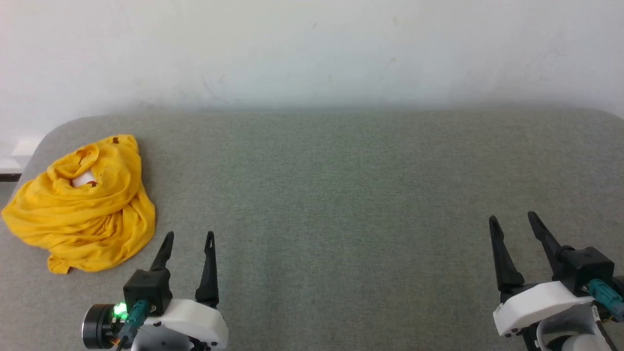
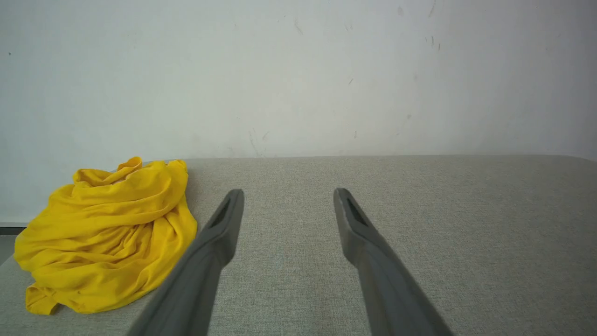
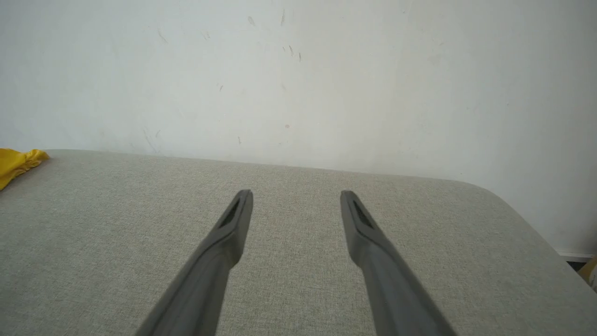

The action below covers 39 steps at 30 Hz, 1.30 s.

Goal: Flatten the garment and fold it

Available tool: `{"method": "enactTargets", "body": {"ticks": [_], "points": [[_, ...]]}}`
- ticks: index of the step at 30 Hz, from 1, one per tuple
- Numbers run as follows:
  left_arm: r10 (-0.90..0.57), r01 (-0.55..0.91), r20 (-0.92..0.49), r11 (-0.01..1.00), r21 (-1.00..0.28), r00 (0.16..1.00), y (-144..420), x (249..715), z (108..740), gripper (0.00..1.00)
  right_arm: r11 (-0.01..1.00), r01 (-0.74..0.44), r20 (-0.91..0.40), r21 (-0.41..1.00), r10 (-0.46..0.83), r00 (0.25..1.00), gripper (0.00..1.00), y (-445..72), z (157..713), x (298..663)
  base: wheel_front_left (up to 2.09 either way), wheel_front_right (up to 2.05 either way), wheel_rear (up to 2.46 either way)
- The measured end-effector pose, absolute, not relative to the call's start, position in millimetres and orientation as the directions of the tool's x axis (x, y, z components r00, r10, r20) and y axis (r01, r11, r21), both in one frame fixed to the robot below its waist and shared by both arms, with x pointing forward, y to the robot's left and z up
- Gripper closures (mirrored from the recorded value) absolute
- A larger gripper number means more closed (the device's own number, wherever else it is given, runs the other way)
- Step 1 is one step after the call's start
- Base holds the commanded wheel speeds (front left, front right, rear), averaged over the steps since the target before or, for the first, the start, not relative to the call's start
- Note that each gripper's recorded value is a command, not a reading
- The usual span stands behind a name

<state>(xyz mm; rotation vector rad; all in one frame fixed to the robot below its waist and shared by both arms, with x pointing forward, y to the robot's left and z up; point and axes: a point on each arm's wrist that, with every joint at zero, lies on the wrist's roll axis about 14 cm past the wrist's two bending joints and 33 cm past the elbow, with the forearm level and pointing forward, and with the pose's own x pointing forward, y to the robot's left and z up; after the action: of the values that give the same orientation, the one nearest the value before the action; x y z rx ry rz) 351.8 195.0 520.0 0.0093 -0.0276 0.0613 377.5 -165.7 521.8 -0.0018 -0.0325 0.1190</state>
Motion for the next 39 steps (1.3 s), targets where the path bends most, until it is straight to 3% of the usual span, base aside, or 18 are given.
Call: {"method": "enactTargets", "body": {"ticks": [39], "points": [[0.346, -0.345, 0.046, 0.938, -0.042, 0.937, 268.2, 281.4, 512.8, 0.00, 0.925, -0.375, 0.042, 0.055, 0.373, 0.927, 0.00, -70.2, 508.2, 407.5, 0.00, 0.00, 0.00]]}}
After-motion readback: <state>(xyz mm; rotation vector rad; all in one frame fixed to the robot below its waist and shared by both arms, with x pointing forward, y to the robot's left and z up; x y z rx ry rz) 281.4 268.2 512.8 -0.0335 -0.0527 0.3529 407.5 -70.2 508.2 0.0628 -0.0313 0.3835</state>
